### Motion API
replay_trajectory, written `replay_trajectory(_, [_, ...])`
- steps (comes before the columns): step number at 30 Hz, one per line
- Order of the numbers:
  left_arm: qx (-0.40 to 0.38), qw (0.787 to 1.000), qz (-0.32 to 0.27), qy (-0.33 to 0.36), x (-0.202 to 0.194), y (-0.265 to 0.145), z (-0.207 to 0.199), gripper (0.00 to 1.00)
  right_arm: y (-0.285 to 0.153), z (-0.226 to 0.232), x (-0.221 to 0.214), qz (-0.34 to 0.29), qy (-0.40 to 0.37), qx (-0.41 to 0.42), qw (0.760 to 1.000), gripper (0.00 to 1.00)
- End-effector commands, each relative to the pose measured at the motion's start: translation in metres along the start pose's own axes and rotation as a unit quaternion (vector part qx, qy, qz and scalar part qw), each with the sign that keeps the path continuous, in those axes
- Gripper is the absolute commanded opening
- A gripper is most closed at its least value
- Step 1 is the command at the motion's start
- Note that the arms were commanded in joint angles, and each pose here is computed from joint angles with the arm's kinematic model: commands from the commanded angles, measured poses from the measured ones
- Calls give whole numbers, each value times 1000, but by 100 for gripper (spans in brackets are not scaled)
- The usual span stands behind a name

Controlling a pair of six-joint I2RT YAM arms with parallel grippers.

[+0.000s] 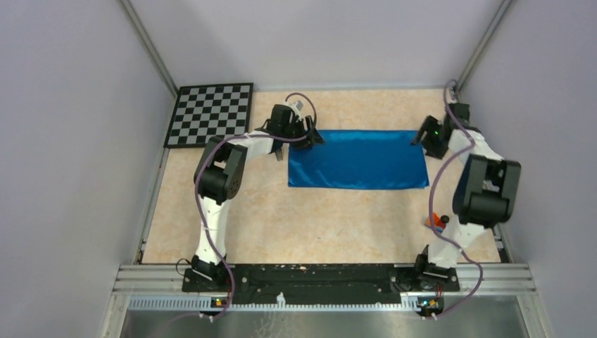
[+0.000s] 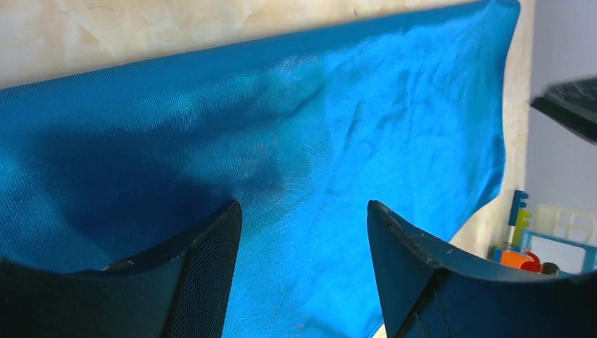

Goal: Fold the napkin into a case and place the utensils inside
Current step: Smooth out the rectangle-folded napkin at the center of the board.

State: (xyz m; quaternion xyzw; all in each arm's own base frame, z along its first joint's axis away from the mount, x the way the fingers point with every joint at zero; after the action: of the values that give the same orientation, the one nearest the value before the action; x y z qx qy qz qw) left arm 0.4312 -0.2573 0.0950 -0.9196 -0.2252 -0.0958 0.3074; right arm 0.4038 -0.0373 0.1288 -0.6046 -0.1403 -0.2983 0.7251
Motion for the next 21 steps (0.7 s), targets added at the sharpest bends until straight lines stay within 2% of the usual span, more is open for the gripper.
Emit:
replay_trajectory(1, [88, 996, 17, 5, -9, 5, 35, 72, -53, -31, -30, -19, 69, -61, 996, 65])
replay_trajectory(5, [69, 997, 22, 10, -9, 2, 25, 72, -60, -31, -63, 11, 77, -70, 995, 54])
replay_trajectory(11, [36, 999, 27, 29, -14, -9, -6, 72, -53, -39, -83, 46, 61, -85, 993, 47])
replay_trajectory(21, [-8, 998, 20, 59, -16, -33, -52, 72, -47, -43, -88, 52, 51, -92, 993, 45])
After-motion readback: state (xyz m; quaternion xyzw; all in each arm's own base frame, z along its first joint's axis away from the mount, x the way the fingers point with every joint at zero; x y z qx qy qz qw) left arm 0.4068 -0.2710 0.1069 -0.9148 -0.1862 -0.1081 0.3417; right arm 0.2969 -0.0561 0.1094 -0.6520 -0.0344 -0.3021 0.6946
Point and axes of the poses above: each gripper's point midway between its finger pads, its own y axis out along the fingers, its own z axis along the line the jaws close on, x = y × z, the point moved 8 cm from there along -y, back along the fingers, and after that the axes turned 13 degrees about -y, right-handed, at the moved point
